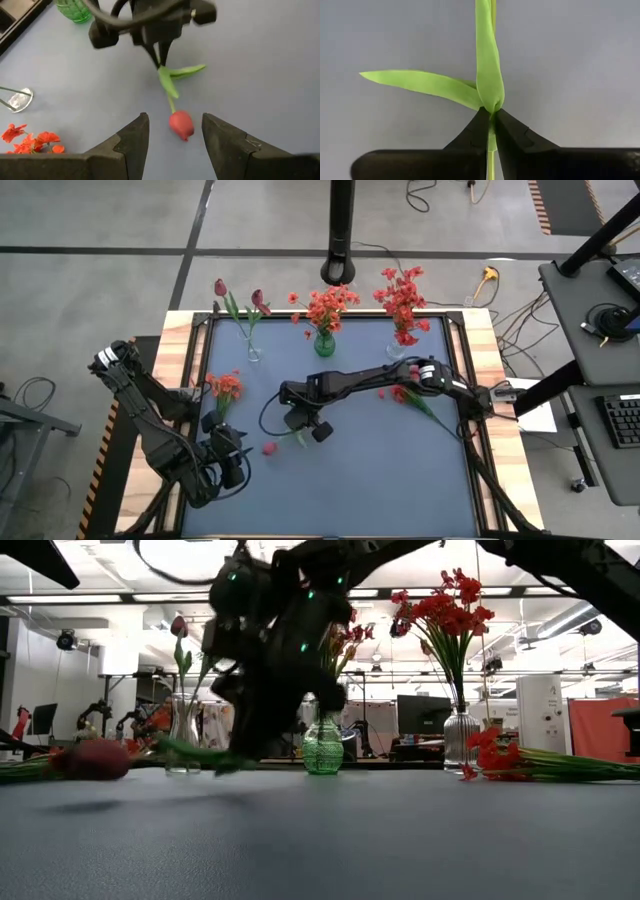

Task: Sort flowers into vase by color
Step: Put the red tulip into the left transparent vase

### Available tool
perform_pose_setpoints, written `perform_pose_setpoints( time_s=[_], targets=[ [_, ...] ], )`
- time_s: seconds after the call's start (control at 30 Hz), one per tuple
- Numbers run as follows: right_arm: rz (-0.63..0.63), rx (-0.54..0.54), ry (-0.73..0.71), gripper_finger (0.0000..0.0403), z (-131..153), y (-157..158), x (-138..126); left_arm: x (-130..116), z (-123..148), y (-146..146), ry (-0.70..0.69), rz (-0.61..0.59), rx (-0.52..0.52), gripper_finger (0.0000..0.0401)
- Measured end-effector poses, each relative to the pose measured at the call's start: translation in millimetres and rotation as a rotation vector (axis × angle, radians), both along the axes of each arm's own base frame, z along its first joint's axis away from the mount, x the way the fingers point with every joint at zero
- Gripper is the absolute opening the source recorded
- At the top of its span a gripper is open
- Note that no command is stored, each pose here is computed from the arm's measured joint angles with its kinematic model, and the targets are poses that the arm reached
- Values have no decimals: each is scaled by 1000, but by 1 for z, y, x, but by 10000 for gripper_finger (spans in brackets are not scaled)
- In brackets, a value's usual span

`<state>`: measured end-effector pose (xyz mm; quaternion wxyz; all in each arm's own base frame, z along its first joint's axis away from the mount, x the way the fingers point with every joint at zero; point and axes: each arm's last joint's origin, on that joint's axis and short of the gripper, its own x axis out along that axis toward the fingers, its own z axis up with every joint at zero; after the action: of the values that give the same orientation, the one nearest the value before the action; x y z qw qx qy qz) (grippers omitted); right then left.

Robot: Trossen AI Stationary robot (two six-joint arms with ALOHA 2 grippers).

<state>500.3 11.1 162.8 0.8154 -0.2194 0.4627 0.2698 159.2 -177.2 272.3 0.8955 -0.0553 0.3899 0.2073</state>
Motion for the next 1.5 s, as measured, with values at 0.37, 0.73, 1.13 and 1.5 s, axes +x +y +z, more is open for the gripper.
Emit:
perform_pose_setpoints(
  time_s=[0.37,0.73,1.13,1.5],
  targets=[
    [37,265,-9,17,64,-6,-31,1,1,2,-85,16,75,166],
    [-67,297,-351,18,108,-3,-81,2,-16,5,-190,30,157,166],
    [-281,368,-958,18,130,10,-113,32,-3,-6,-381,-46,285,166],
    [-305,414,-1064,18,120,15,-120,63,-2,18,-376,47,283,166]
  ],
)
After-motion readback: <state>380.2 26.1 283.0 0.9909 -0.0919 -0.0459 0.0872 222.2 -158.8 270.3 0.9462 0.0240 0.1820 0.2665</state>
